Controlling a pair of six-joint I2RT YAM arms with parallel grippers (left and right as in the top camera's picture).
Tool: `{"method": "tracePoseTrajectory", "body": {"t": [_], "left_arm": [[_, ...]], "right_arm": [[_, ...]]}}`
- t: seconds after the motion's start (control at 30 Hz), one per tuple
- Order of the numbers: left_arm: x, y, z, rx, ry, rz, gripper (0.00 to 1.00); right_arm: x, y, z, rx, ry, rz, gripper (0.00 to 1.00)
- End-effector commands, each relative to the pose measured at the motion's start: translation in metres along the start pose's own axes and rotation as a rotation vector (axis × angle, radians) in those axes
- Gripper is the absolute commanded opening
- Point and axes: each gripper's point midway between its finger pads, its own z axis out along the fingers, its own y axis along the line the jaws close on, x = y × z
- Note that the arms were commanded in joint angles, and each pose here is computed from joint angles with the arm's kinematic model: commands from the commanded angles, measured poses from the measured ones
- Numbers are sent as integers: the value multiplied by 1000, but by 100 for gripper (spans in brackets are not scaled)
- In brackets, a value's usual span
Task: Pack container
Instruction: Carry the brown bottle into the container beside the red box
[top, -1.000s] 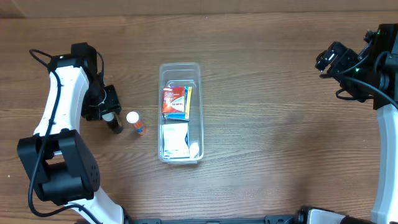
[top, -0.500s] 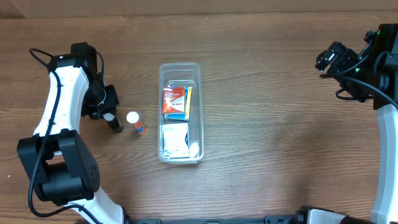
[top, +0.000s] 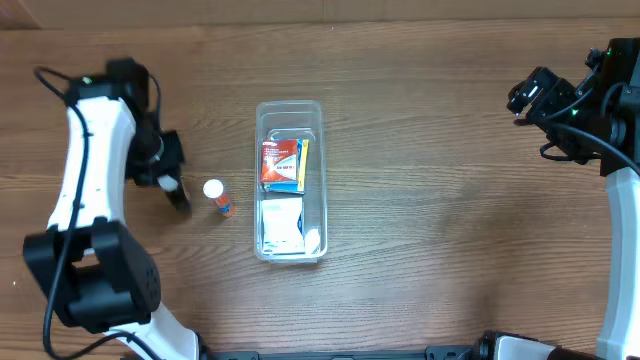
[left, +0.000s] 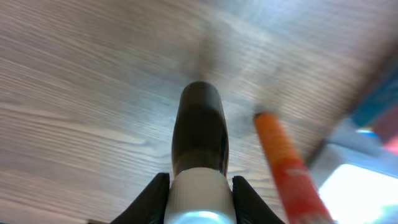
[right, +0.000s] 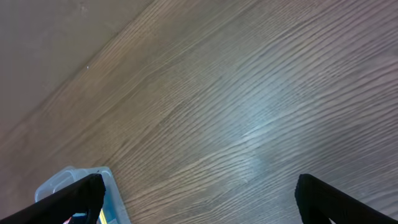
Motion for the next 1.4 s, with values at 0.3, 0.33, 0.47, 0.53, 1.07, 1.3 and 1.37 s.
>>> {"method": "tracePoseTrajectory", "body": {"t": [0.3,0.33,0.47,0.53,1.07,1.3,1.37], "left_arm": [[32,-92,-203,191,-543,245,16],[37,-107,-204,204,-550,278,16],[52,-162,-195,248,-543,388,16],[54,-183,-183,230,-534,396,16],[46,-255,-39,75,-246,410,18],[50,-267,-3,75,-142,349,18],[50,-267,3,69,-133,330,19]], "right_arm": [[-1,2,-3,-13,-8,-6,100],[-1,2,-3,-13,-8,-6,100],[-1,2,-3,-13,-8,-6,100],[-1,2,-3,-13,-8,-6,100],[-1,2,-3,-13,-8,-6,100],[-1,2,-3,-13,-8,-6,100],[-1,2,-3,-13,-8,-6,100]]}}
